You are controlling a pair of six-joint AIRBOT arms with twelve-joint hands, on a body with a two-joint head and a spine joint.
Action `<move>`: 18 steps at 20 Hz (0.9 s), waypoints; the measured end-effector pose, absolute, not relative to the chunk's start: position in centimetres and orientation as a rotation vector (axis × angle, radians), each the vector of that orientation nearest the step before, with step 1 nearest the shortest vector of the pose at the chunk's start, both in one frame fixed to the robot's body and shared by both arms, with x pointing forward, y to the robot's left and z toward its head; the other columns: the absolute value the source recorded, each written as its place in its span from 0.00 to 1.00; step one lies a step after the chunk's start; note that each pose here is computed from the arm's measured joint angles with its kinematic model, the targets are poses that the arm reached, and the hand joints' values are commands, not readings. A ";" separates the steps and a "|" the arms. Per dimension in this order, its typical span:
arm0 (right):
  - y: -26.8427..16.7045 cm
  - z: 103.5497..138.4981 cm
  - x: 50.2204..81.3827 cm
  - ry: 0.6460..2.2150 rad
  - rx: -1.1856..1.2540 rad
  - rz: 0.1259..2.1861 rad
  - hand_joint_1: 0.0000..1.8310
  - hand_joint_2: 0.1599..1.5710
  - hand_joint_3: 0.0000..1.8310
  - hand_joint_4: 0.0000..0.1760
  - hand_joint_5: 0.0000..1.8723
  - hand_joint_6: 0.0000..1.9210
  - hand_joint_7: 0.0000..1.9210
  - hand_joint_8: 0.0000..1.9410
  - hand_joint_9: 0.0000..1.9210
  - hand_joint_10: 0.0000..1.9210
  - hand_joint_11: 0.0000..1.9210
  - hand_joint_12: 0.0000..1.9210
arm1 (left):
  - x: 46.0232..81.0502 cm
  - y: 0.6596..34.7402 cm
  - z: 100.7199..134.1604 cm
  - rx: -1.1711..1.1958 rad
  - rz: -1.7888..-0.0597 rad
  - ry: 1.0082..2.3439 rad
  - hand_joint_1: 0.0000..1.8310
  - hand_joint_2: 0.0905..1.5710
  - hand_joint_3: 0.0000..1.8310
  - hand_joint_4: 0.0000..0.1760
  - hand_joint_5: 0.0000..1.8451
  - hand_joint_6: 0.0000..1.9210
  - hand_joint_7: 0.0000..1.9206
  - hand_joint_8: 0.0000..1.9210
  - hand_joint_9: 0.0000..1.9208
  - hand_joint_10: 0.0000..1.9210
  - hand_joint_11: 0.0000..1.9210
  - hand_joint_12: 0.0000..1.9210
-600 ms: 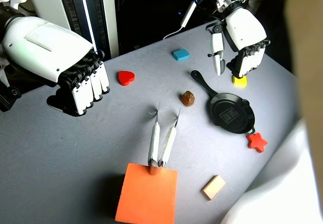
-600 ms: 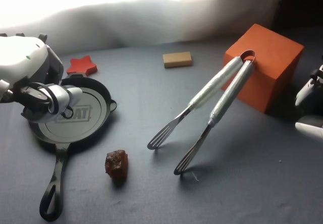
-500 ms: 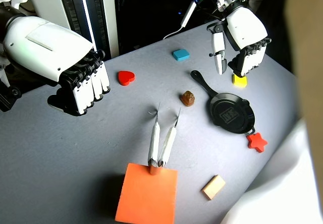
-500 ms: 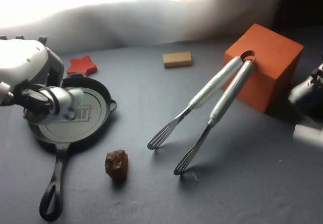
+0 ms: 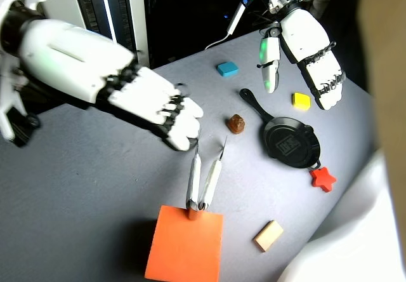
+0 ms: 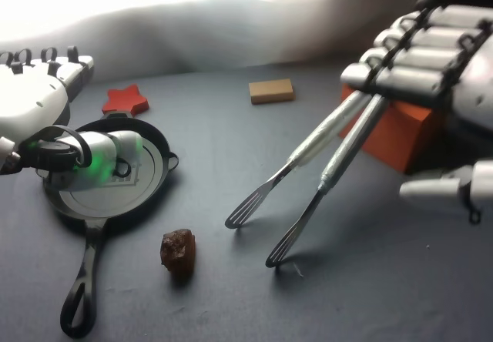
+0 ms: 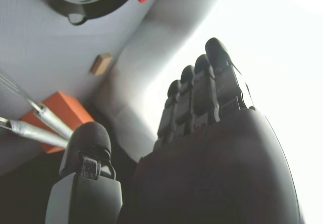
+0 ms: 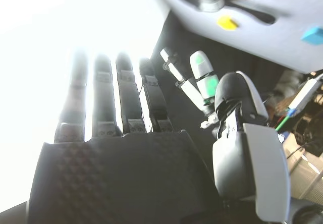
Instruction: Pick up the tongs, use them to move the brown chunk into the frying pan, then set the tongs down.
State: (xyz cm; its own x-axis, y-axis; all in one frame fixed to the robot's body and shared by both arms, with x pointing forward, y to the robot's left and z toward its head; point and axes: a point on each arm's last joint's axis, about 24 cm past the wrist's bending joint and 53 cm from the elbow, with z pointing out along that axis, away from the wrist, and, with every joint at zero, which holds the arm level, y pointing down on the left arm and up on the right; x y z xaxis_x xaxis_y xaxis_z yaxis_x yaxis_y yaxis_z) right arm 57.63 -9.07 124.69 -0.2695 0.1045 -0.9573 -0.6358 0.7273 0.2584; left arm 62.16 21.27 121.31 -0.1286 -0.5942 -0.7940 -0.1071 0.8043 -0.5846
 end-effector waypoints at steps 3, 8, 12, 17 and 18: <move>-8.1 122.9 59.1 1.778 -0.472 0.733 0.48 0.61 0.00 0.00 0.00 0.00 0.03 0.00 0.02 0.00 0.00 0.03 | 62.1 21.2 121.3 -0.559 -0.458 1.672 0.06 0.82 0.00 0.00 0.00 0.00 0.02 0.00 0.02 0.00 0.00 0.21; -7.8 122.6 62.8 1.832 -0.471 0.703 0.61 0.56 0.00 0.00 0.00 0.00 0.00 0.00 0.00 0.00 0.00 0.00 | 61.8 20.9 121.6 -0.570 -0.478 1.668 0.06 0.83 0.00 0.00 0.00 0.00 0.02 0.00 0.02 0.00 0.00 0.22; -6.3 121.8 65.1 1.909 -0.480 0.702 0.61 0.54 0.00 0.00 0.00 0.00 0.00 0.00 0.00 0.00 0.00 0.00 | 61.1 20.6 121.0 -0.607 -0.484 1.690 0.06 0.83 0.00 0.00 0.00 0.00 0.02 0.00 0.02 0.00 0.00 0.19; -5.0 120.0 67.1 2.004 -0.489 0.682 0.59 0.56 0.00 0.00 0.00 0.00 0.00 0.00 0.00 0.00 0.00 0.00 | 61.0 20.9 120.9 -0.619 -0.475 1.688 0.07 0.82 0.00 0.00 0.01 0.00 0.03 0.00 0.04 0.00 0.00 0.24; -4.5 119.7 67.5 2.016 -0.497 0.680 0.60 0.56 0.00 0.00 0.00 0.00 0.00 0.00 0.00 0.00 0.00 0.00 | 61.0 20.9 120.9 -0.622 -0.475 1.689 0.06 0.83 0.00 0.00 0.01 0.00 0.03 0.00 0.03 0.00 0.00 0.22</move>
